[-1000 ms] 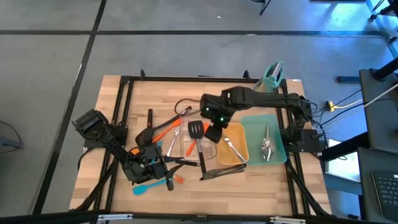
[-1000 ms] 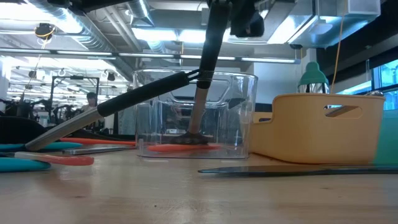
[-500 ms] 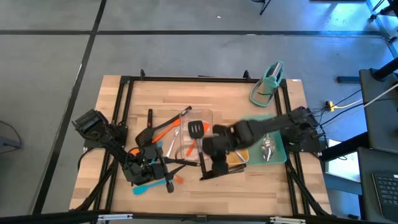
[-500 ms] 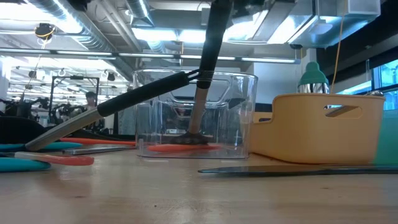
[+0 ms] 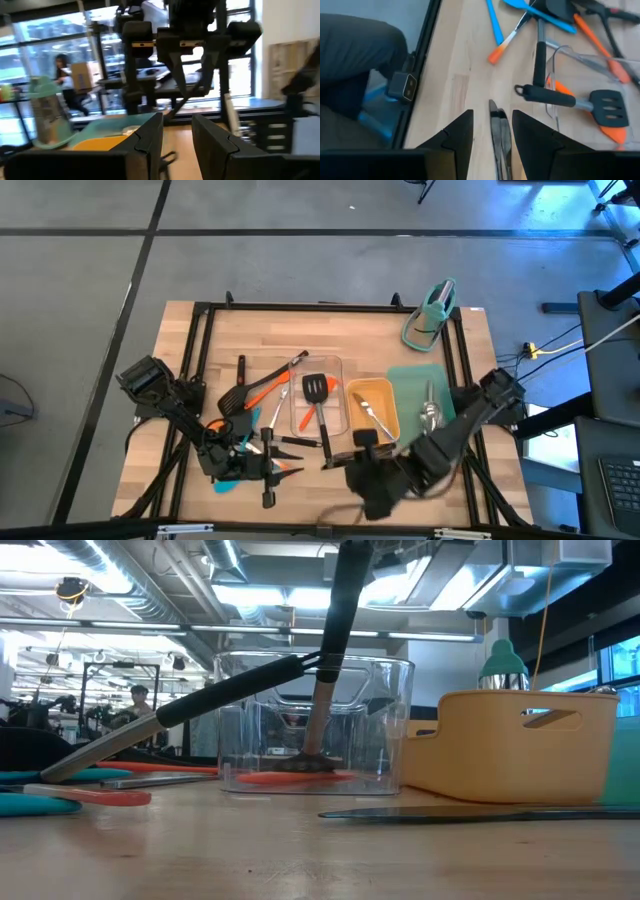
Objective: Pick & Place Kitchen Items
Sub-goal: Adjust the black table knife
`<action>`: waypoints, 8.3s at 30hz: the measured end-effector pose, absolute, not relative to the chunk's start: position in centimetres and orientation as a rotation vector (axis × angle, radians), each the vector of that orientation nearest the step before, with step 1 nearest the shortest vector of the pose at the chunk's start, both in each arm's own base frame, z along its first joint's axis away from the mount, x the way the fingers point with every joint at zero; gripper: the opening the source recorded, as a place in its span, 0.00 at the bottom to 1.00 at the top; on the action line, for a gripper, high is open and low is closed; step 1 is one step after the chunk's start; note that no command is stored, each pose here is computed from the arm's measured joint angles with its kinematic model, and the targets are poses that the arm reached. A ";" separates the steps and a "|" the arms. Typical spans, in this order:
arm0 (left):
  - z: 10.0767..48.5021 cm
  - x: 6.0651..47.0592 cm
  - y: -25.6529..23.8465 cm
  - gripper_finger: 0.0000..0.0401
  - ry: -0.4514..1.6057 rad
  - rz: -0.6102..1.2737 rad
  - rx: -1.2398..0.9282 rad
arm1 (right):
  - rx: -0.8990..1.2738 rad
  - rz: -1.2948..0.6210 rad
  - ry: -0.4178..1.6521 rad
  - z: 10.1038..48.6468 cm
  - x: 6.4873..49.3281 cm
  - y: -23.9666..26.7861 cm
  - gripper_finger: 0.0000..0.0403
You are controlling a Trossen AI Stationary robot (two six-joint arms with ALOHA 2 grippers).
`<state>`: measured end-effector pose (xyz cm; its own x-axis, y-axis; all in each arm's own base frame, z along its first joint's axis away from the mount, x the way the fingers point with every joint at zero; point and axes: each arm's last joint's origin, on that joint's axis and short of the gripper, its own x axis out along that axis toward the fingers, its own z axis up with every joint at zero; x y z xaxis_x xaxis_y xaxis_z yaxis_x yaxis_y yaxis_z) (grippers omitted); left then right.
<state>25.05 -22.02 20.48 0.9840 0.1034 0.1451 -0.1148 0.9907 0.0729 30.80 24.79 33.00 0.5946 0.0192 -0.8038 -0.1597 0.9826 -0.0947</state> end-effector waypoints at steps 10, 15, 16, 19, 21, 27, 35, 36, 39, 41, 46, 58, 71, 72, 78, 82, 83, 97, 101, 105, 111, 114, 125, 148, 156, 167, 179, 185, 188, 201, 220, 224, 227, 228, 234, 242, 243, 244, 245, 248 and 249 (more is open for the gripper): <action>20.6 26.9 -22.4 0.24 -0.066 0.008 -0.020 | -0.153 0.057 0.912 25.7 28.4 27.9 0.35; 20.6 28.2 -23.3 0.24 0.001 -0.028 -0.043 | -0.081 0.064 0.916 22.3 28.1 27.9 0.35; 20.5 28.7 -23.7 0.24 0.020 -0.028 -0.033 | -0.066 0.083 0.920 21.7 28.0 27.9 0.35; 20.0 30.3 -25.6 0.24 0.068 -0.035 0.000 | -0.003 0.158 0.896 20.6 27.8 28.5 0.35; 19.7 31.6 -27.0 0.24 0.089 -0.038 0.021 | 0.018 0.193 0.870 20.0 27.4 29.0 0.35; 18.6 34.2 -29.1 0.24 0.130 0.014 0.078 | 0.030 0.223 0.780 18.7 25.7 30.4 0.35; 18.6 35.5 -27.9 0.24 0.131 0.026 0.024 | 0.018 -0.002 0.705 17.3 24.0 30.2 0.35; 18.6 35.6 -27.8 0.24 0.135 0.022 0.027 | 0.028 -0.062 0.700 17.2 23.8 29.9 0.35; 18.5 35.5 -27.8 0.24 0.143 0.026 0.034 | 0.075 -0.243 0.740 16.5 23.5 28.2 0.35; 18.5 35.4 -28.0 0.24 0.141 0.034 0.039 | 0.121 -0.338 0.801 16.1 23.4 27.1 0.35; 19.0 34.7 -28.5 0.24 0.128 0.063 0.070 | 0.170 -0.460 0.947 15.5 23.7 25.0 0.34; 22.8 32.3 -29.6 0.24 0.060 0.057 0.111 | 0.140 -0.512 0.976 14.6 24.9 22.9 0.20; 23.2 31.9 -29.8 0.24 0.046 0.099 0.154 | 0.182 -0.495 1.025 13.0 24.8 22.3 0.07; 23.2 32.0 -29.8 0.24 0.046 0.100 0.154 | 0.182 -0.495 1.024 13.0 24.8 22.3 0.06; 23.2 32.0 -29.8 0.24 0.046 0.100 0.150 | 0.176 -0.502 1.031 12.5 24.9 22.3 0.01; 23.2 32.0 -29.8 0.24 0.046 0.099 0.149 | 0.189 -0.511 1.049 12.2 25.0 22.3 0.01; 23.2 32.0 -29.8 0.24 0.046 0.099 0.149 | 0.192 -0.513 1.056 12.1 25.1 22.2 0.01; 23.2 32.0 -29.8 0.24 0.046 0.100 0.150 | 0.265 -0.474 1.119 12.2 25.2 22.7 0.00; 23.2 32.0 -29.8 0.24 0.046 0.100 0.150 | 0.291 -0.454 1.132 12.2 25.0 23.1 0.00; 23.2 32.0 -29.8 0.24 0.046 0.100 0.150 | 0.317 -0.428 1.138 12.5 25.0 23.9 0.00; 23.2 32.0 -29.8 0.24 0.046 0.100 0.149 | 0.308 -0.388 1.151 13.0 25.2 24.4 0.00; 23.2 32.0 -29.8 0.24 0.046 0.100 0.149 | 0.296 -0.393 1.156 13.0 25.1 24.4 0.00; 23.2 32.0 -29.8 0.24 0.046 0.100 0.147 | 0.285 -0.396 1.160 13.0 25.0 24.3 0.00; 23.2 32.0 -29.8 0.24 0.047 0.094 0.149 | 0.157 -0.438 1.197 16.9 25.0 22.7 0.06; 23.2 32.0 -29.8 0.24 0.050 0.093 0.152 | 0.103 -0.374 1.197 20.6 25.5 24.1 0.06; 22.8 32.0 -30.2 0.24 0.077 -0.065 0.123 | 0.073 0.051 1.185 21.3 22.6 29.7 0.06; 18.9 34.9 -27.1 0.24 0.262 0.026 0.051 | 0.029 -0.016 1.096 17.4 21.0 29.2 0.06; 17.3 37.0 -25.5 0.24 0.276 -0.018 0.021 | -0.002 -0.003 1.046 16.6 21.2 29.0 0.06; 15.5 38.4 -24.7 0.24 0.252 -0.026 -0.008 | -0.023 0.055 1.034 16.3 21.2 29.2 0.06; 12.8 38.4 -25.8 0.24 0.208 0.146 0.054 | -0.081 0.054 0.983 16.3 21.3 29.2 0.08; 12.4 38.6 -26.1 0.24 0.306 0.116 -0.008 | -0.195 -0.047 0.953 15.2 22.4 28.1 0.35; 11.4 38.7 -25.9 0.24 0.325 0.125 -0.032 | -0.218 -0.075 1.009 13.4 23.1 27.7 0.38; 10.8 38.4 -26.4 0.24 0.334 0.117 -0.029 | -0.225 -0.109 1.027 12.7 23.3 27.4 0.39; 10.8 38.3 -26.6 0.24 0.333 0.114 -0.028 | -0.228 -0.118 1.032 12.5 23.4 27.3 0.39; 10.8 38.0 -27.1 0.24 0.319 0.102 -0.020 | -0.229 -0.215 1.079 12.3 23.4 26.1 0.39; 10.8 38.0 -27.1 0.24 0.319 0.102 -0.018 | -0.123 -0.254 1.171 12.2 24.4 24.9 0.39; 10.8 38.0 -27.1 0.24 0.319 0.102 -0.018 | -0.103 -0.248 1.189 12.2 24.6 24.8 0.39; 10.8 38.0 -27.1 0.24 0.319 0.102 -0.018 | -0.088 -0.242 1.202 12.2 24.7 24.7 0.39; 10.8 38.0 -27.1 0.24 0.319 0.102 -0.018 | -0.079 -0.239 1.209 12.2 24.8 24.6 0.39; 10.8 37.9 -27.2 0.24 0.319 0.099 -0.017 | -0.057 -0.232 1.208 12.2 25.0 24.7 0.39; 10.8 37.9 -27.3 0.24 0.319 0.098 -0.017 | -0.051 -0.228 1.210 12.2 25.0 24.7 0.39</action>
<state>37.86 -27.30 10.84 0.9448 0.0936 -0.3142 -0.0989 0.9951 -0.0011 25.01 24.70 12.19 0.3334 -0.2019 -0.9209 0.1473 0.9760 -0.1606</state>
